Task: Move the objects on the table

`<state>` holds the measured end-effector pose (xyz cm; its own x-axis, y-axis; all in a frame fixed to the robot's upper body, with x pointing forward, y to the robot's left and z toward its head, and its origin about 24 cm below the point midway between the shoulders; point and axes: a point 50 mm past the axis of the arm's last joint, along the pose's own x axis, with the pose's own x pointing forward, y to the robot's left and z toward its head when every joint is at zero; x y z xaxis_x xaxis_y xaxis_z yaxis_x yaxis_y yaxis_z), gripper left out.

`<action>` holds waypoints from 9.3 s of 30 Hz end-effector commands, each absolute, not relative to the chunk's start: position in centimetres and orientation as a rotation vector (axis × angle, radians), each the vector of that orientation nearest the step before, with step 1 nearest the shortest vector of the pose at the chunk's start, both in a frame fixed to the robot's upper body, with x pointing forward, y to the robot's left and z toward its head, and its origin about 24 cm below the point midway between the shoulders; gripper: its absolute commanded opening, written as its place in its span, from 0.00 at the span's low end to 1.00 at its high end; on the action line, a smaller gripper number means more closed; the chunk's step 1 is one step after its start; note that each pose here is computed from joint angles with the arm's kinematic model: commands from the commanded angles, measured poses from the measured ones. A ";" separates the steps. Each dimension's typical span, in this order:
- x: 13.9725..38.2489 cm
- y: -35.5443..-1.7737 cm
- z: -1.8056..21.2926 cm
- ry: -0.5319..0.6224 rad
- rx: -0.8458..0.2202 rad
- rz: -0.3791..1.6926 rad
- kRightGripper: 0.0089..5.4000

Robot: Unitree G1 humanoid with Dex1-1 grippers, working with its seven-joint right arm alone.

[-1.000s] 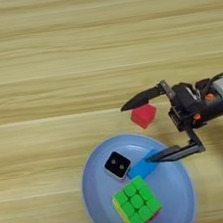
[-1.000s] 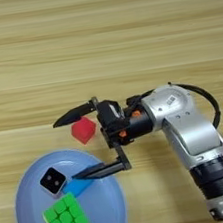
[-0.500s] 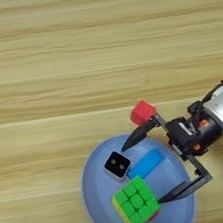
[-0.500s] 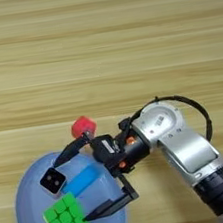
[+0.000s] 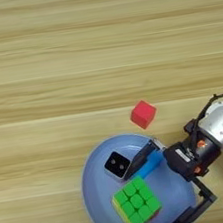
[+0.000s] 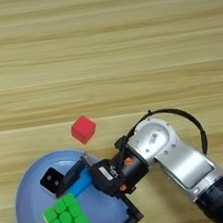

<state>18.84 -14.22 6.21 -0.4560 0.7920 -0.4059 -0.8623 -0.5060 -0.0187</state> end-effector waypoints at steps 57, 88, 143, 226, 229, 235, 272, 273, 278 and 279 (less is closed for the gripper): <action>30.7 -10.5 11.6 0.022 -0.302 1.173 0.61; 32.1 -10.1 8.4 0.139 -0.331 1.053 0.85; 23.3 -14.5 9.0 0.075 -0.480 1.673 0.99; 29.7 -16.0 11.7 0.029 -0.428 1.204 0.59; 30.7 -17.0 11.9 0.043 -0.423 1.134 0.59; 32.0 -19.7 13.0 0.037 -0.409 1.018 0.59; 32.3 -26.6 7.1 0.303 -0.501 0.792 0.59; 32.3 -26.5 7.1 0.303 -0.500 0.796 0.59; 32.5 -26.4 7.4 0.284 -0.490 0.791 0.73; 32.6 -26.4 7.6 0.274 -0.489 0.791 0.76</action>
<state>30.35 -26.19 3.40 0.5927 0.6223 -0.5113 -0.7828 0.5946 -0.1838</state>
